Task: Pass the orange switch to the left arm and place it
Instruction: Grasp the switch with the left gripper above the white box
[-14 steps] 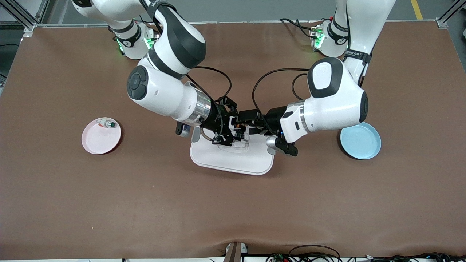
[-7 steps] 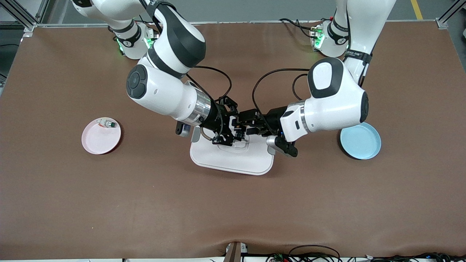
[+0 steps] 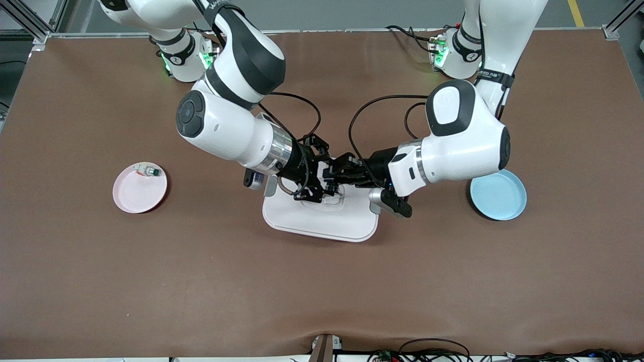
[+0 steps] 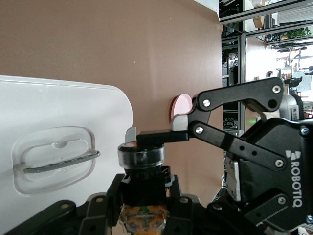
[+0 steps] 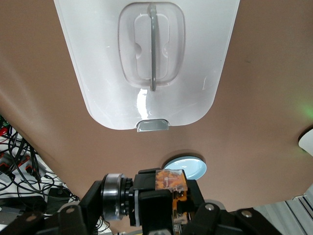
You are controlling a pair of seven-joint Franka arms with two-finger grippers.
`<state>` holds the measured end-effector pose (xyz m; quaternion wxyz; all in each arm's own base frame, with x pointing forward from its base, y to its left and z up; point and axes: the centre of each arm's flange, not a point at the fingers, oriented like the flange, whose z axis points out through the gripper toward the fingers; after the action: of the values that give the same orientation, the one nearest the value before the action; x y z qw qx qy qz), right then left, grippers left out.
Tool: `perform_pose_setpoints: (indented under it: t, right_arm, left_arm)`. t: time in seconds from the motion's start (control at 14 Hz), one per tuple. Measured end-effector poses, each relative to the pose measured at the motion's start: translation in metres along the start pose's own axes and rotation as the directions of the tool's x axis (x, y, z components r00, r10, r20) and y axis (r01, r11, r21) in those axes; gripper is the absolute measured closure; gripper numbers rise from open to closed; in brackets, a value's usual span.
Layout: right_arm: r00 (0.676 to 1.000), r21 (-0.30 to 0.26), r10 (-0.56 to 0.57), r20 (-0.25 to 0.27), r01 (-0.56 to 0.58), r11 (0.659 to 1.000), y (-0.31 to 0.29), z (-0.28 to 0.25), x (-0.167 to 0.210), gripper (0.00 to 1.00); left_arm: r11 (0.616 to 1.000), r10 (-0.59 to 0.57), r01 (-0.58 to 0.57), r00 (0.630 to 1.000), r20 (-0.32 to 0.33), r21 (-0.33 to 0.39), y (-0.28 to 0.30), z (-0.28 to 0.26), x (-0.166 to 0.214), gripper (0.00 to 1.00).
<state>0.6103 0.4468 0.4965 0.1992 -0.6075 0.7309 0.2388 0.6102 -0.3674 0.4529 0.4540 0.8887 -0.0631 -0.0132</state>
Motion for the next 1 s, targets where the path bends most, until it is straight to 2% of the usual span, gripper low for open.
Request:
perform_pose_setpoints:
  t: [0.5, 0.57, 0.71, 1.0]
  right_arm:
    - [1.000, 0.000, 0.001, -0.001, -0.001, 1.000, -0.0008, 0.0016, 0.0003, 0.27]
    - [1.000, -0.001, 0.001, -0.002, -0.001, 1.000, -0.0011, 0.0020, 0.0007, 0.22]
    - [1.000, 0.000, 0.003, -0.004, -0.003, 1.000, -0.0023, 0.0021, 0.0019, 0.01]
    - [1.000, 0.001, 0.004, -0.004, -0.004, 1.000, -0.0029, 0.0020, 0.0025, 0.00]
  left_arm:
    - [1.000, -0.002, 0.002, 1.000, 0.000, 0.001, -0.0015, 0.0006, 0.0005, 0.59]
    - [1.000, 0.002, -0.002, 1.000, 0.000, 0.001, -0.0014, 0.0007, 0.0004, 0.59]
    - [1.000, 0.006, -0.006, 1.000, -0.001, 0.001, -0.0017, 0.0003, 0.0006, 0.59]
    - [1.000, 0.007, -0.007, 1.000, -0.002, 0.001, -0.0015, -0.0003, 0.0009, 0.59]
